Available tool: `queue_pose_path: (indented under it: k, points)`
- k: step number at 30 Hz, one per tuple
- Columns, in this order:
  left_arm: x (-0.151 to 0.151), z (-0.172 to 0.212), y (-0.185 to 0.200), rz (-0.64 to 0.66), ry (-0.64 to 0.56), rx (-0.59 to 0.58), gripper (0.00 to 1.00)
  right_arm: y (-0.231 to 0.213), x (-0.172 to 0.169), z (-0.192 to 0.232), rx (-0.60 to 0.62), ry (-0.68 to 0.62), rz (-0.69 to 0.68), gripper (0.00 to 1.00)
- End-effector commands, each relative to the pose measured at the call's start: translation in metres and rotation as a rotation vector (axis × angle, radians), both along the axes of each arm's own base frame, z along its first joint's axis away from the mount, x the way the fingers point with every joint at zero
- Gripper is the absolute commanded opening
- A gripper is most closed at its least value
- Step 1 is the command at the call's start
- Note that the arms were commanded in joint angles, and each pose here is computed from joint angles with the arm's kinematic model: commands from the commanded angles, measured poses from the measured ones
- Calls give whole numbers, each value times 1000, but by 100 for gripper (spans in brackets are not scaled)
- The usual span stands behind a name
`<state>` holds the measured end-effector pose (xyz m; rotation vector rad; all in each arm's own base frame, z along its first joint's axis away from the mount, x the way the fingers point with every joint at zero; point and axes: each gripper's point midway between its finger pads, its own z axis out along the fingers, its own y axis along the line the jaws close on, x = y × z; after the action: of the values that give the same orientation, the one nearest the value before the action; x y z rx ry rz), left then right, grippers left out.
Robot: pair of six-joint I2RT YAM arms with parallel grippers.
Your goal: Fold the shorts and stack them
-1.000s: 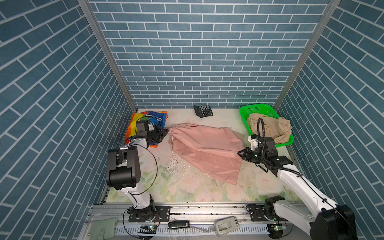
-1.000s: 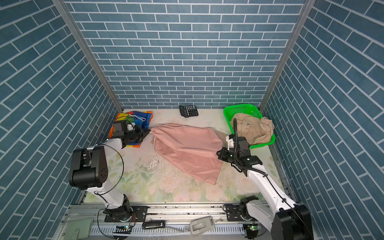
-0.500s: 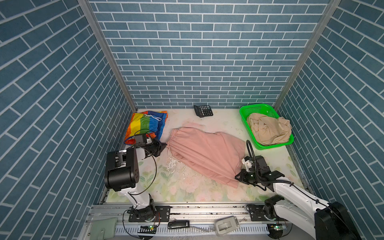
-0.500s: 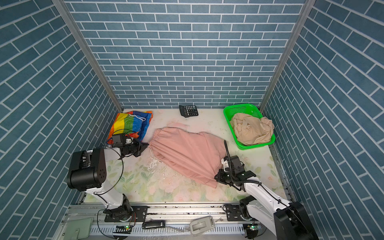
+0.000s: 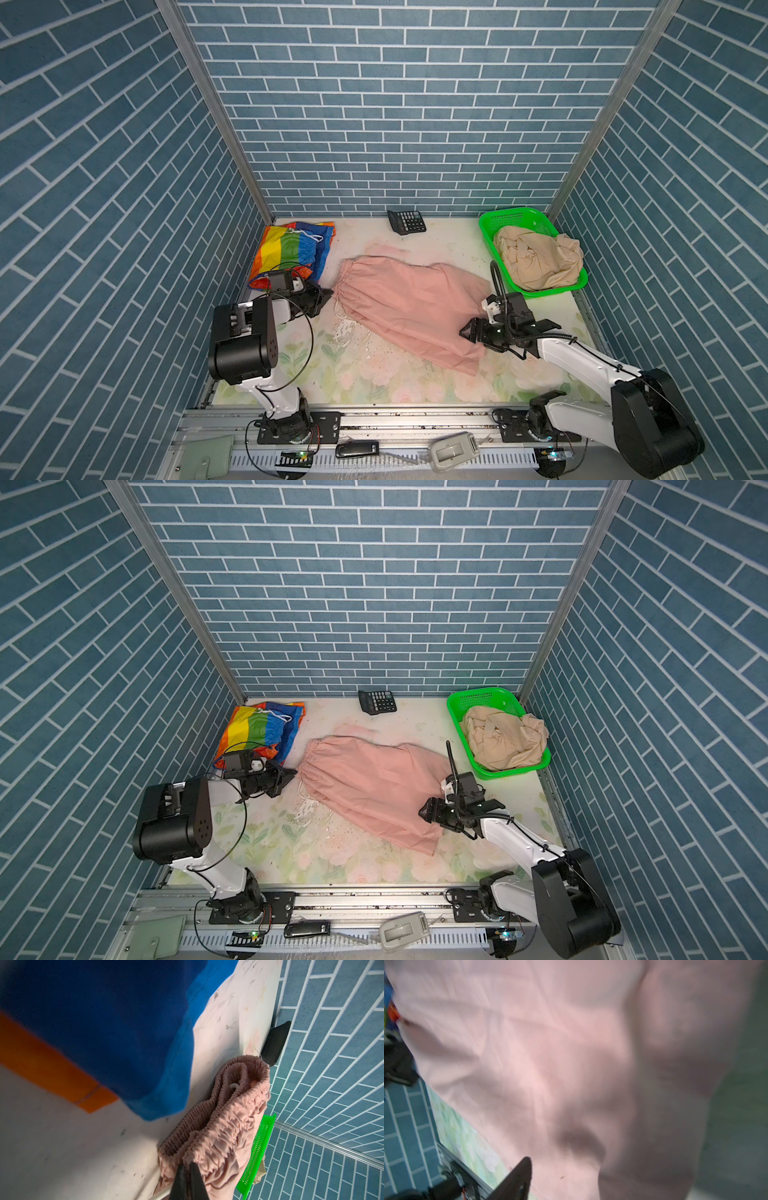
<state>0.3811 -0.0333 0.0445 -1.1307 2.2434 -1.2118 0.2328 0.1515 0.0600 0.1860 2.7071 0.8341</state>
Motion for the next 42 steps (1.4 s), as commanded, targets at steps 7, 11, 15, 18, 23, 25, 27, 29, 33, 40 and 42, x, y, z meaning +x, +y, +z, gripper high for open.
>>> queue_pose_path:
  k: [7,11,15,18,23,25,27,29,33,40,42]
  points:
    - [-5,-3,3,20,-11,-1,0,-43,52,-13,-108,40,-64,99]
    - [-11,-6,1,19,-7,-6,0,-35,68,-27,-66,52,-73,93]
    - [-16,-9,0,17,-1,-10,0,-28,86,-36,-31,49,-88,71]
    - [-19,-11,-1,22,-2,-16,0,-26,108,-43,-30,47,-98,35]
    - [-18,-7,-2,41,-17,-41,0,-16,182,-39,-45,22,-98,0]
    - [-19,-5,0,51,-23,-45,0,-10,218,-27,-57,-1,-84,0]
    - [-19,-2,3,64,-31,-49,0,-3,241,-11,-60,-23,-71,0]
    - [-21,1,9,77,-34,-45,0,3,254,5,-56,-46,-63,7]
    - [-27,2,17,102,-37,-43,0,15,252,33,-69,-90,-7,51]
    - [-32,4,14,93,-47,-49,0,5,185,46,-166,-119,17,85]
    - [-31,6,14,93,-52,-49,0,-2,164,39,-167,-106,2,87]
